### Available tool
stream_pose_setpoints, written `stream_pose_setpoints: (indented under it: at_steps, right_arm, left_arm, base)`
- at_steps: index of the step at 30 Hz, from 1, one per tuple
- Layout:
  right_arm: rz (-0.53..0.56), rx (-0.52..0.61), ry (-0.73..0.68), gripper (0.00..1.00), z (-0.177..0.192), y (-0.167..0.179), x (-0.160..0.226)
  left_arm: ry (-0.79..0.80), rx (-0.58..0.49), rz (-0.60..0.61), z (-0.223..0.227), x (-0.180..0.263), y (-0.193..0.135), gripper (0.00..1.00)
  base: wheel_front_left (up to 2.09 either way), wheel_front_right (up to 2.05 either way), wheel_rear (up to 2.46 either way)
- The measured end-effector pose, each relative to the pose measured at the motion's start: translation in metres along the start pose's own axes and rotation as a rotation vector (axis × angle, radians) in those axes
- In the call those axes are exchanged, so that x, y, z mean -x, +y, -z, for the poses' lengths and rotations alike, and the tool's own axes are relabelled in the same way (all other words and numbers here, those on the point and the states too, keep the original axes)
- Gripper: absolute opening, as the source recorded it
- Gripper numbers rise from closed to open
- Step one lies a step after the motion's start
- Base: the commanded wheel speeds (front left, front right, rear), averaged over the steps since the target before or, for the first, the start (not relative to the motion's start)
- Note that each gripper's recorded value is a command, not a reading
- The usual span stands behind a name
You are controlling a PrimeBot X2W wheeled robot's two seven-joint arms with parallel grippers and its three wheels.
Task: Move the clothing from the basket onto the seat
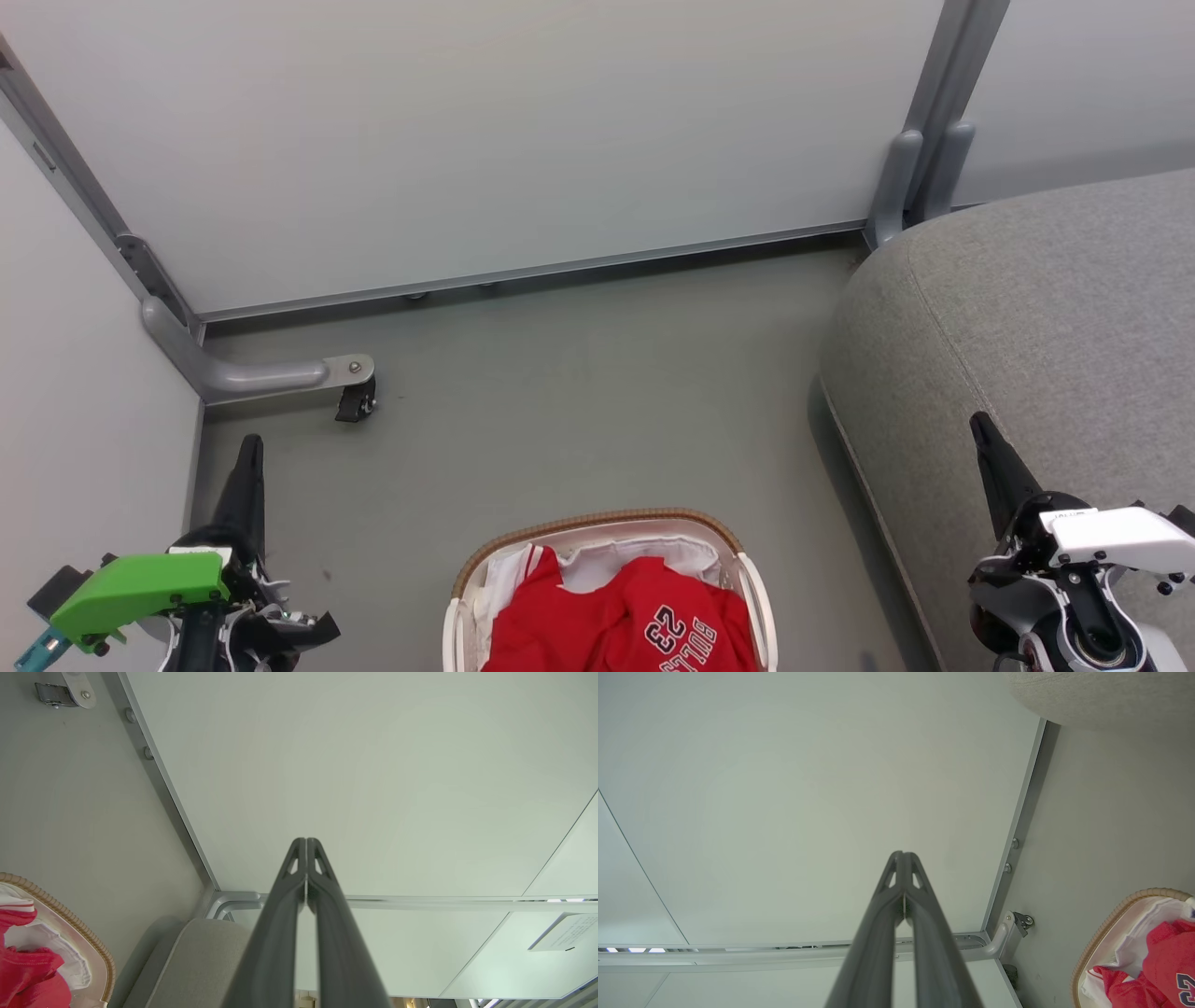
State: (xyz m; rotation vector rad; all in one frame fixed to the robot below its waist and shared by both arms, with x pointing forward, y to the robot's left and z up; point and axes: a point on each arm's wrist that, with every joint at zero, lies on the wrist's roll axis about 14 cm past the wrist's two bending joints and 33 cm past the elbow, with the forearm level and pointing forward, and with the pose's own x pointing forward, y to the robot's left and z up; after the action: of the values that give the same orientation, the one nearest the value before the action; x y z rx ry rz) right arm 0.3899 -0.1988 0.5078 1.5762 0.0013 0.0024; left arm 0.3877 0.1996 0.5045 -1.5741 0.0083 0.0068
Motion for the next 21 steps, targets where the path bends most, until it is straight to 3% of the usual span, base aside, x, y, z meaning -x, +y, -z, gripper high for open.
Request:
stream_pose_setpoints:
  at_steps: [1,2,3,4,12,21]
  right_arm:
    - [0.0,0.0,0.0,0.0,0.0,0.0,0.0]
    - [0.005,-0.002,0.0,1.0,0.0,-0.001,0.0]
    - [0.016,-0.005,0.0,0.0,0.001,-0.005,0.001]
    - [0.031,-0.009,0.0,1.0,0.002,-0.01,0.003]
    - [0.072,0.022,-0.005,1.0,0.005,-0.024,0.008]
    - [0.078,0.209,-0.012,1.0,0.002,-0.023,0.005]
  left_arm:
    - [0.0,0.0,0.0,0.0,0.0,0.0,0.0]
    - [0.0,0.001,-0.006,0.0,0.0,0.002,1.0]
    - [-0.001,0.004,-0.022,0.001,0.002,0.007,0.0]
    - [-0.001,0.007,-0.041,0.001,0.005,0.013,1.0]
    - [-0.011,-0.023,-0.102,0.002,0.012,0.033,1.0]
    - [-0.009,-0.228,-0.126,0.0,0.011,0.038,1.0]
  base:
    - [0.0,0.0,0.0]
    - [0.0,0.0,0.0]
    - [0.0,0.0,0.0]
    - [0.0,0.0,0.0]
    - [0.0,0.0,0.0]
    - [0.0,0.0,0.0]
